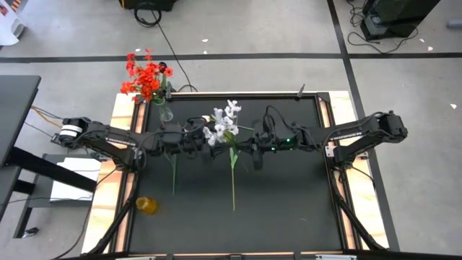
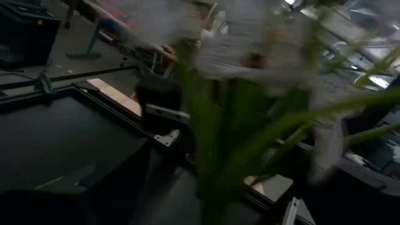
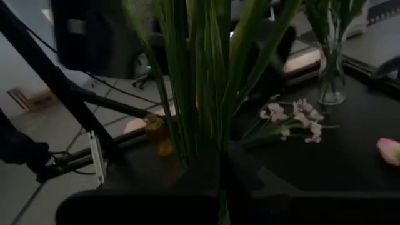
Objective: Sort flowers into vase by color
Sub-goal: Put the white flowers into the yellow vase
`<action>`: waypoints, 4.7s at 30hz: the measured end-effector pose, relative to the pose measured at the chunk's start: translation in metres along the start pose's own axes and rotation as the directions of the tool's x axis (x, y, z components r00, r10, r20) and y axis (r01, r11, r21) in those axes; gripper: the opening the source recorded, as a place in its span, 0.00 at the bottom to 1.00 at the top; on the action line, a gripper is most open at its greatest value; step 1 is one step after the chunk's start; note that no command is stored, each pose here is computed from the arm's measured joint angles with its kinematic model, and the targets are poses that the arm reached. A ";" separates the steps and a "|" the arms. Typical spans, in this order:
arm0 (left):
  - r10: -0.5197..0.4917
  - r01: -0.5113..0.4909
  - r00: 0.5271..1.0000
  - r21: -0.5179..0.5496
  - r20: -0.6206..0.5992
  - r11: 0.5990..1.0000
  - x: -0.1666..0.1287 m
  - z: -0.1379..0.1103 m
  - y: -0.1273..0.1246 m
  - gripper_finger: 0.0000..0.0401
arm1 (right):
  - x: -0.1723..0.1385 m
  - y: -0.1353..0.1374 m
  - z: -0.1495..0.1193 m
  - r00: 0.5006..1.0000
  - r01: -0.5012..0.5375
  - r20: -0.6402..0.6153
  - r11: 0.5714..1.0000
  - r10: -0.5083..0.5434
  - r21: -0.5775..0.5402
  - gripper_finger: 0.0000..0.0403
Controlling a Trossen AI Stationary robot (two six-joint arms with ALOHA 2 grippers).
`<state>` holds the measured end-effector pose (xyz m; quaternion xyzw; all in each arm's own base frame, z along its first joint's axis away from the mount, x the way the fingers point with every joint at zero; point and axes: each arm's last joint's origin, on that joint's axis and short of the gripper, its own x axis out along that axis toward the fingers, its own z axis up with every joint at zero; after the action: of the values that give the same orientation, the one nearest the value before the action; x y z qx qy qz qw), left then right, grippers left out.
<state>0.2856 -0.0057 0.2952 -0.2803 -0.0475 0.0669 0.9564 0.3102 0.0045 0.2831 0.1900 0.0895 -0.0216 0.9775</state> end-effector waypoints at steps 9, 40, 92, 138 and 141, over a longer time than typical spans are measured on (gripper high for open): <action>0.008 -0.008 1.000 0.036 0.007 0.999 0.000 0.001 0.002 0.57 | 0.007 0.000 -0.004 1.000 -0.029 0.001 1.000 0.029 -0.004 0.03; 0.148 -0.120 0.988 0.371 -0.048 0.921 -0.041 0.027 -0.001 0.03 | -0.058 0.003 0.038 0.996 0.042 0.085 0.998 -0.039 -0.037 0.32; 0.102 -0.009 0.965 0.362 -0.240 0.932 -0.137 0.064 -0.012 0.02 | -0.202 0.032 0.102 0.986 -0.013 0.155 0.945 0.068 -0.328 0.19; -0.578 0.850 0.460 0.146 -0.674 0.507 -0.261 0.056 -0.009 0.02 | -0.137 0.025 0.088 1.000 -0.004 -0.019 0.947 -0.002 -0.322 0.19; -0.572 0.852 0.458 0.151 -0.680 0.502 -0.261 0.055 -0.009 0.02 | -0.132 0.025 0.086 0.999 -0.004 -0.035 0.947 -0.008 -0.322 0.19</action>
<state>0.0221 -0.0244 0.3321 0.0059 0.1289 -0.4301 0.8935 0.1971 -0.0040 0.3947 0.0284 0.1093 -0.0044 0.9936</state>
